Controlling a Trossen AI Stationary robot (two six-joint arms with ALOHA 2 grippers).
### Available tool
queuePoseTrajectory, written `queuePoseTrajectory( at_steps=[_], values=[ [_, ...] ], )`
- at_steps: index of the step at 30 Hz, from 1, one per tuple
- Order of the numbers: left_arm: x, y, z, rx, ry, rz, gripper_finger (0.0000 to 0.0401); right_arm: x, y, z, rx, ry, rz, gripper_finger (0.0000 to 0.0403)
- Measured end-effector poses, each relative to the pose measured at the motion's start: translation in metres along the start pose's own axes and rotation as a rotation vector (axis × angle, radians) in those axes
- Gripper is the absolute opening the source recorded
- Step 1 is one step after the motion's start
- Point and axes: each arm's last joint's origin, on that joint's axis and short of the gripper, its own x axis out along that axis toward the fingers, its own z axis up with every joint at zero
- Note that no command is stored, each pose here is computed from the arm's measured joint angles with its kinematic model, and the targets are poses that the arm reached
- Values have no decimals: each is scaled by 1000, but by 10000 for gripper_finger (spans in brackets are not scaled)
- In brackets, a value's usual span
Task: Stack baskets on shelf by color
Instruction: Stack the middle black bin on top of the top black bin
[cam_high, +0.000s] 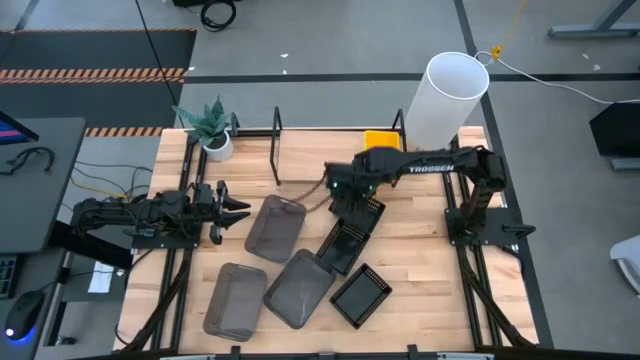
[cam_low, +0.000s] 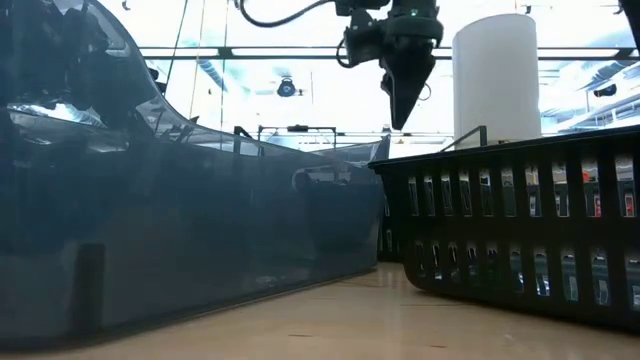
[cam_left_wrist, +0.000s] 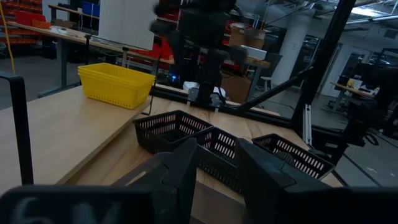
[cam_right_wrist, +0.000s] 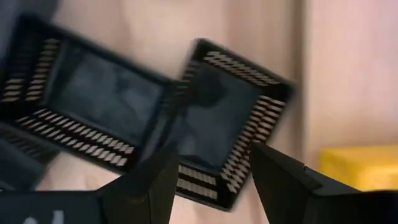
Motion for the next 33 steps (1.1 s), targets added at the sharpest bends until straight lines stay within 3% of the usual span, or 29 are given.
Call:
queuePoseTrajectory(
  at_steps=[5, 10, 17, 20, 33],
  values=[
    [0, 0, 0, 0, 0, 0, 117, 19, 41, -7, -171, -12, 46, 201],
    [0, 0, 0, 0, 0, 0, 117, 30, 73, -15, -258, -29, 67, 197],
    [0, 0, 0, 0, 0, 0, 117, 30, 97, -16, -182, -93, 103, 184],
    [0, 0, 0, 0, 0, 0, 117, 28, 109, -19, -208, -98, 115, 175],
    [0, 0, 0, 0, -3, -1, 117, 51, 139, -38, -597, -24, 48, 163]
  ],
)
